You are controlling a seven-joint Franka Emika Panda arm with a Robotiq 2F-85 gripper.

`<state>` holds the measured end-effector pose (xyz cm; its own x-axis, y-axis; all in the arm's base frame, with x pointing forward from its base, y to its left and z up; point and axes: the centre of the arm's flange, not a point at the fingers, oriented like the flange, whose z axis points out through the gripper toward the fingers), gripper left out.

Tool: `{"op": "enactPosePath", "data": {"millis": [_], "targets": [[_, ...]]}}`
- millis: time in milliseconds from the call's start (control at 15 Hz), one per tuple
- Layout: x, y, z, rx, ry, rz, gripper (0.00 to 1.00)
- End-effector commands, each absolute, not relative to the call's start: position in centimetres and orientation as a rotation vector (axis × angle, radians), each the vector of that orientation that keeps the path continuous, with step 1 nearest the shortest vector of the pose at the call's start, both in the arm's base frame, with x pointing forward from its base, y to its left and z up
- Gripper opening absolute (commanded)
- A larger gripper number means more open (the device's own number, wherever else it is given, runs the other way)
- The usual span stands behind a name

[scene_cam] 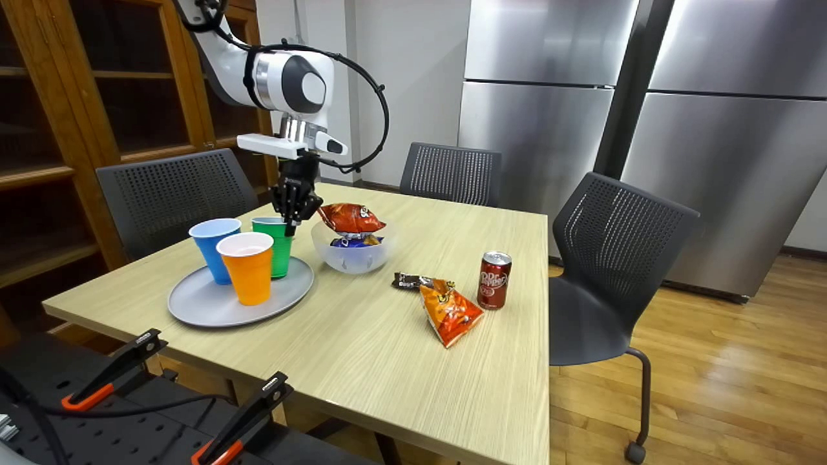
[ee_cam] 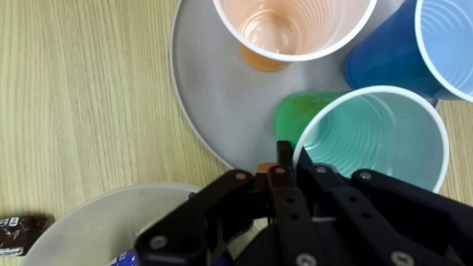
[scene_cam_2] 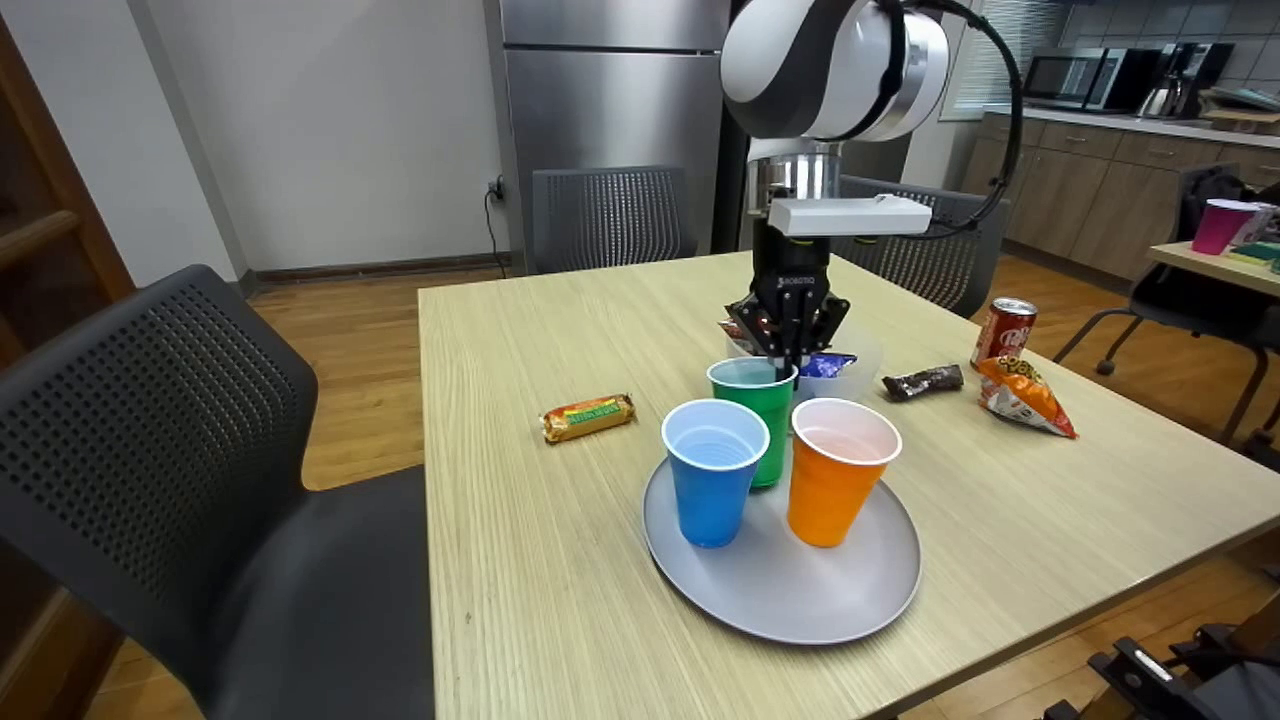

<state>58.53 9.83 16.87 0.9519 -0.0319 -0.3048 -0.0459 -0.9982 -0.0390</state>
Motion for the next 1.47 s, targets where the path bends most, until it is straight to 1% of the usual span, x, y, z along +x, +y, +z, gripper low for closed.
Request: {"op": "enactPosePath", "data": {"millis": [0,67,133,267,333,400,533,733,867,933,1000,1067,1133,1200,1267,1333,1400], "targets": [[58.8,9.9,17.0,-3.030,0.037,0.467,0.11],[58.8,9.8,17.0,-3.031,0.036,0.467,0.22],[58.7,9.8,17.1,-3.030,0.035,0.467,0.26],[58.6,9.8,17.2,-3.031,0.035,0.468,0.40],[58.6,9.8,17.2,-3.031,0.034,0.467,0.45],[58.6,9.8,17.2,-3.032,0.036,0.467,0.49],[58.5,9.8,17.3,-3.033,0.035,0.465,0.46],[58.4,9.8,17.4,-3.032,0.037,0.463,0.38],[58.3,9.8,17.5,-3.032,0.038,0.460,0.43],[58.2,9.7,17.7,-3.033,0.037,0.458,0.49],[58.2,9.7,17.8,-3.033,0.036,0.456,0.58],[58.1,9.7,17.8,-3.034,0.037,0.455,0.71],[58.1,9.7,17.9,-3.035,0.036,0.454,0.76],[58.0,9.6,17.9,-3.037,0.037,0.453,0.85],[58.0,9.6,17.9,-3.037,0.039,0.453,0.89],[57.9,9.6,18.0,-3.037,0.038,0.453,0.98],[57.8,9.5,18.0,-3.039,0.040,0.453,1.00]]}}
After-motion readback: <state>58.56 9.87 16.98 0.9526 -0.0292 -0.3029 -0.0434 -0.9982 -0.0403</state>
